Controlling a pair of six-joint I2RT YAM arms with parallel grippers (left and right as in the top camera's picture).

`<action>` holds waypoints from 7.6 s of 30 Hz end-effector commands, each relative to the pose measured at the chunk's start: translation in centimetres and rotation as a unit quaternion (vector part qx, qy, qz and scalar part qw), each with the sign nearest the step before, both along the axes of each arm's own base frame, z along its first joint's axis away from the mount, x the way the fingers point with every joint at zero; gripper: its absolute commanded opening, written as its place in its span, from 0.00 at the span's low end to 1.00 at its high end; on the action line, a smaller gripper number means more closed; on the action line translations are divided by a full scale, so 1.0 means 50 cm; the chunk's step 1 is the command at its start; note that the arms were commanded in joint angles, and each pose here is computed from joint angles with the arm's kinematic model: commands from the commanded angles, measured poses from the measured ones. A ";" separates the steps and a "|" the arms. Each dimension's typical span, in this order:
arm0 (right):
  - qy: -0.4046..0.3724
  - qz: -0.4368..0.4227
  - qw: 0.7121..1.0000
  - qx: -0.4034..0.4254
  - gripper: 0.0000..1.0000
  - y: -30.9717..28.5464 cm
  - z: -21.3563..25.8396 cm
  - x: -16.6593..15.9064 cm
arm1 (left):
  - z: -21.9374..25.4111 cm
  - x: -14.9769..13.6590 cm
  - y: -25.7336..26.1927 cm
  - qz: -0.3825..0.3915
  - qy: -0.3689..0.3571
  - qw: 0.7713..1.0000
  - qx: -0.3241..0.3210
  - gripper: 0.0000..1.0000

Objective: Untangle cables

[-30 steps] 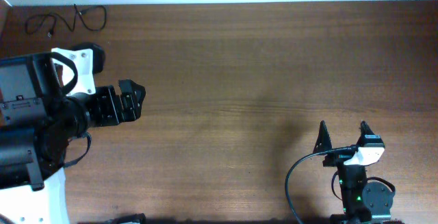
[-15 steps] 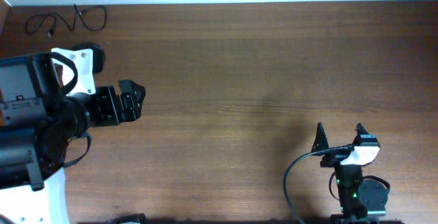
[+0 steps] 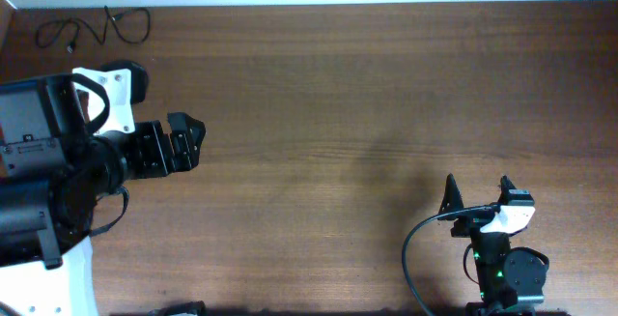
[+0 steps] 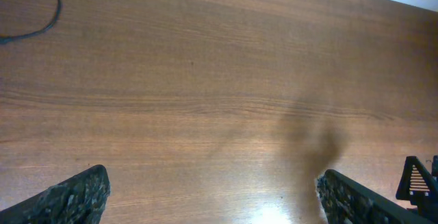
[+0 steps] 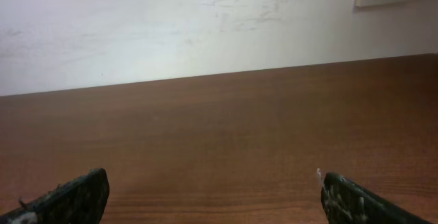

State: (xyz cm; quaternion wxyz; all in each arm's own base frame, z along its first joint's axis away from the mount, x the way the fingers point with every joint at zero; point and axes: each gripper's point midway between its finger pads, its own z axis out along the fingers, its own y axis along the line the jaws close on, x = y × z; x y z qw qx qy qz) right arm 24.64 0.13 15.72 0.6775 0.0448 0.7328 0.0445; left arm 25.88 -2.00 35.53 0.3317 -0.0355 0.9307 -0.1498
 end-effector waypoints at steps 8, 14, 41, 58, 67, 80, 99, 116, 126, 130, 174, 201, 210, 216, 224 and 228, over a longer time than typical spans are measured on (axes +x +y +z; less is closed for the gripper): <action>0.001 -0.002 1.000 0.002 0.99 -0.001 -0.004 -0.001 | -0.001 0.001 0.000 -0.006 -0.002 1.000 0.008 0.99; 0.001 -0.002 1.000 0.002 0.98 -0.001 -0.004 -0.001 | -0.001 0.001 0.000 -0.006 -0.002 1.000 0.008 0.99; 0.002 -0.003 1.000 0.000 0.99 -0.002 -0.005 -0.001 | -0.001 0.001 0.000 -0.006 -0.002 1.000 0.008 0.99; 0.001 0.001 0.998 -0.062 0.98 -0.003 -0.004 -0.001 | -0.001 0.001 0.000 -0.006 -0.002 1.000 0.008 0.99; 0.001 0.001 0.998 -0.062 0.98 -0.002 -0.004 -0.001 | -0.001 0.001 0.000 -0.006 -0.002 1.000 0.008 0.99; 0.001 0.001 0.998 -0.062 0.98 -0.002 -0.004 -0.001 | -0.001 0.001 0.000 -0.006 -0.002 1.000 0.008 0.99; 0.001 0.001 0.998 -0.062 0.98 -0.002 -0.004 -0.001 | -0.002 0.001 0.000 -0.006 -0.001 1.000 0.008 0.99; 0.001 0.001 0.998 -0.062 0.98 -0.002 -0.004 -0.001 | -0.015 -0.081 0.020 0.014 -0.025 0.998 0.058 0.99; 0.001 0.001 0.998 -0.062 0.98 -0.002 -0.004 -0.001 | -0.106 -0.135 0.028 0.006 -0.037 0.994 0.101 0.99; 0.001 0.001 0.998 -0.062 0.98 -0.002 -0.004 -0.001 | -0.160 -0.099 0.027 0.000 -0.048 0.994 0.095 0.99; 0.001 0.001 0.998 -0.062 0.98 -0.002 -0.004 -0.001 | -0.398 -0.026 0.022 0.064 -0.390 0.910 0.127 0.99; 0.001 0.001 0.998 -0.062 0.98 -0.002 -0.004 -0.001 | -0.400 -0.026 0.030 0.052 -0.390 0.905 0.163 0.99; 0.001 0.001 0.998 -0.062 0.98 -0.002 -0.004 -0.001 | -0.400 -0.026 0.030 0.070 -0.387 0.910 0.129 0.99; 0.001 0.001 0.998 -0.062 0.98 -0.003 -0.004 -0.001 | -0.398 -0.026 0.030 0.070 -0.388 0.910 0.129 0.99; 0.001 0.001 0.998 -0.062 0.98 -0.002 -0.004 -0.001 | -0.399 -0.026 0.030 0.070 -0.388 0.910 0.129 0.99; 0.001 0.001 0.998 -0.062 0.98 -0.002 -0.004 -0.001 | -0.398 -0.026 0.030 0.067 -0.389 0.909 0.136 0.99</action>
